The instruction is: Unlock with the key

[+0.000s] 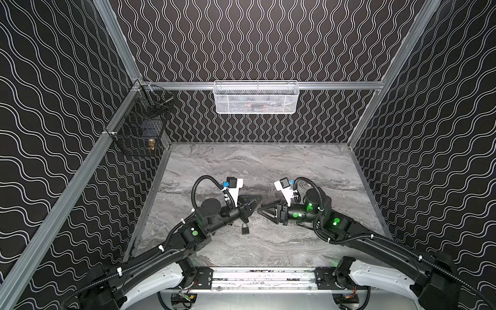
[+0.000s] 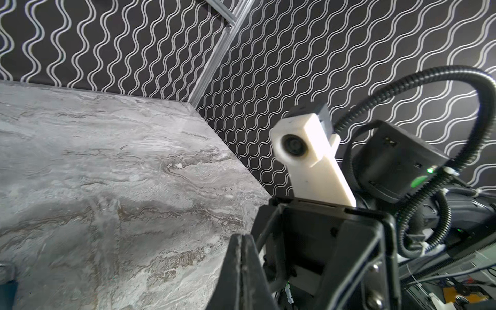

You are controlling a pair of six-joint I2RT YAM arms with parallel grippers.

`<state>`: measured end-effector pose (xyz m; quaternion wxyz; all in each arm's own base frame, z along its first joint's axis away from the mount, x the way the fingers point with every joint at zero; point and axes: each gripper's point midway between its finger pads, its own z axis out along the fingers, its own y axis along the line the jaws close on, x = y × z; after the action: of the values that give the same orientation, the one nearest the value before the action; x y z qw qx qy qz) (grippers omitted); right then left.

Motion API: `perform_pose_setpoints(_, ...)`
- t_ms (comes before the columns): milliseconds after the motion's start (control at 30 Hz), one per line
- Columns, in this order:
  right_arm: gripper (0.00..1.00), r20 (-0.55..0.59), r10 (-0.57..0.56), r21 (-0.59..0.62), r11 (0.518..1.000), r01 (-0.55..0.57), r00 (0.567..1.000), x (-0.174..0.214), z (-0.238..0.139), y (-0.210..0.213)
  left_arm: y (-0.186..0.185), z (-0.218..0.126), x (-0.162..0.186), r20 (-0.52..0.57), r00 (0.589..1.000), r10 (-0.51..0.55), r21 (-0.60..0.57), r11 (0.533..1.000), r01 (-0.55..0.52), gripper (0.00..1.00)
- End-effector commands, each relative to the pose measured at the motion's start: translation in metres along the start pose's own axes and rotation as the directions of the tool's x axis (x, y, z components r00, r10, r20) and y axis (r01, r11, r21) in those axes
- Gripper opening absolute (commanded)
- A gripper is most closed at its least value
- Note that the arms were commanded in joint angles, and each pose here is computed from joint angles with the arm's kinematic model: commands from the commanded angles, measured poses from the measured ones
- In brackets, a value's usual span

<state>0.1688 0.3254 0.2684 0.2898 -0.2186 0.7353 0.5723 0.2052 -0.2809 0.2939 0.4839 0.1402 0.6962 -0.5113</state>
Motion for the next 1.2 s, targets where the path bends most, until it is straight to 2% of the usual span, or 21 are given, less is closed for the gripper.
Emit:
perform_pose_setpoints(0,0.49,0.037,-0.053,-0.047,0.997,0.055,0.998,-0.0110,0.0001,0.0111,-0.0126,-0.0013,-0.0122,0.047,0.998,0.037,0.055,0.998,-0.039,0.00)
perform_pose_setpoints(567,0.26,0.035,-0.059,-0.129,0.990,0.063,0.998,-0.0097,0.0042,0.0186,-0.0106,-0.0005,-0.0108,0.042,0.999,0.034,0.053,0.998,-0.036,0.00)
perform_pose_setpoints(1167,0.04,0.054,-0.038,-0.160,0.986,0.046,0.998,-0.0116,0.0007,0.0163,-0.0098,-0.0006,-0.0101,0.039,0.999,0.018,0.065,0.998,-0.020,0.00)
